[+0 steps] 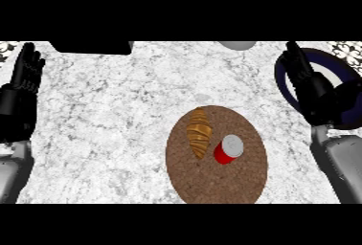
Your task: Pick the can from the placemat and place it in the plate
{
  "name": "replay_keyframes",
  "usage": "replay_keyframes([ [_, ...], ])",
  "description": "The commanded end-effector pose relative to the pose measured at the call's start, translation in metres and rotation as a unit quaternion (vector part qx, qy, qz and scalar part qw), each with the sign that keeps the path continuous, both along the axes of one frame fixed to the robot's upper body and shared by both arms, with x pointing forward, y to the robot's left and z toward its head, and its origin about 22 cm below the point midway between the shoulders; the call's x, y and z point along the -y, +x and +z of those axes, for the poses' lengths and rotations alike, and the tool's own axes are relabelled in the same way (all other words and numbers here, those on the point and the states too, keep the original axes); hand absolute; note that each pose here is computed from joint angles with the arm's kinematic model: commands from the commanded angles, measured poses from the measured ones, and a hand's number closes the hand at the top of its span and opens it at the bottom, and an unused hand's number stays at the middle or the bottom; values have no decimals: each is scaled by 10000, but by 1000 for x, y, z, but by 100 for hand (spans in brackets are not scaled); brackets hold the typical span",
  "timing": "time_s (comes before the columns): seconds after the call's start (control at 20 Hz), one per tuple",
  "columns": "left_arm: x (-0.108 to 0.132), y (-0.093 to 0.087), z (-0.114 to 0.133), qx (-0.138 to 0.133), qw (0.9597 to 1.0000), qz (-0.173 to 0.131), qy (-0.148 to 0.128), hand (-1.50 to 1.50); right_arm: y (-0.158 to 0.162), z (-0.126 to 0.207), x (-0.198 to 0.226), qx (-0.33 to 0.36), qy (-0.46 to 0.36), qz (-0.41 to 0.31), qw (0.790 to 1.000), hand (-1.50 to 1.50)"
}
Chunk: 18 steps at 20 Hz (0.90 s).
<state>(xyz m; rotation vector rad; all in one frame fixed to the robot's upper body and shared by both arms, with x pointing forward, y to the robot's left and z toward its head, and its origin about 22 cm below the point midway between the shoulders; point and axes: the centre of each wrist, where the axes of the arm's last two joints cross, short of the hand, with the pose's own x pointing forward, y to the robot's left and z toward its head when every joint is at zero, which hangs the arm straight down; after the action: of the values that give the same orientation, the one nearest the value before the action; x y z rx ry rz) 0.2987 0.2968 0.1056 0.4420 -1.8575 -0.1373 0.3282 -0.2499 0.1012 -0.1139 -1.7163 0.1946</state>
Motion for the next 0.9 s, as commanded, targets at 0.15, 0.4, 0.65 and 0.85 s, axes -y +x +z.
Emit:
replay_keyframes([
  [0.15, -30, -33, -55, -919, 9946, 219, 431, 0, -11, 19, -44, 67, 2409, 403, 9697, -150],
  [0.4, -34, -65, -93, -1773, 9826, 240, 498, 0, -37, 1, -41, 886, 1759, -1647, 9665, -150],
  [0.65, -40, -79, -103, -1801, 9821, 205, 517, 0, -102, 1, -83, 1538, 2426, -2165, 9331, -150],
  [0.85, -35, -88, -117, -1751, 9829, 164, 547, 0, -154, 8, -94, 1558, 2314, -1905, 9412, -150],
])
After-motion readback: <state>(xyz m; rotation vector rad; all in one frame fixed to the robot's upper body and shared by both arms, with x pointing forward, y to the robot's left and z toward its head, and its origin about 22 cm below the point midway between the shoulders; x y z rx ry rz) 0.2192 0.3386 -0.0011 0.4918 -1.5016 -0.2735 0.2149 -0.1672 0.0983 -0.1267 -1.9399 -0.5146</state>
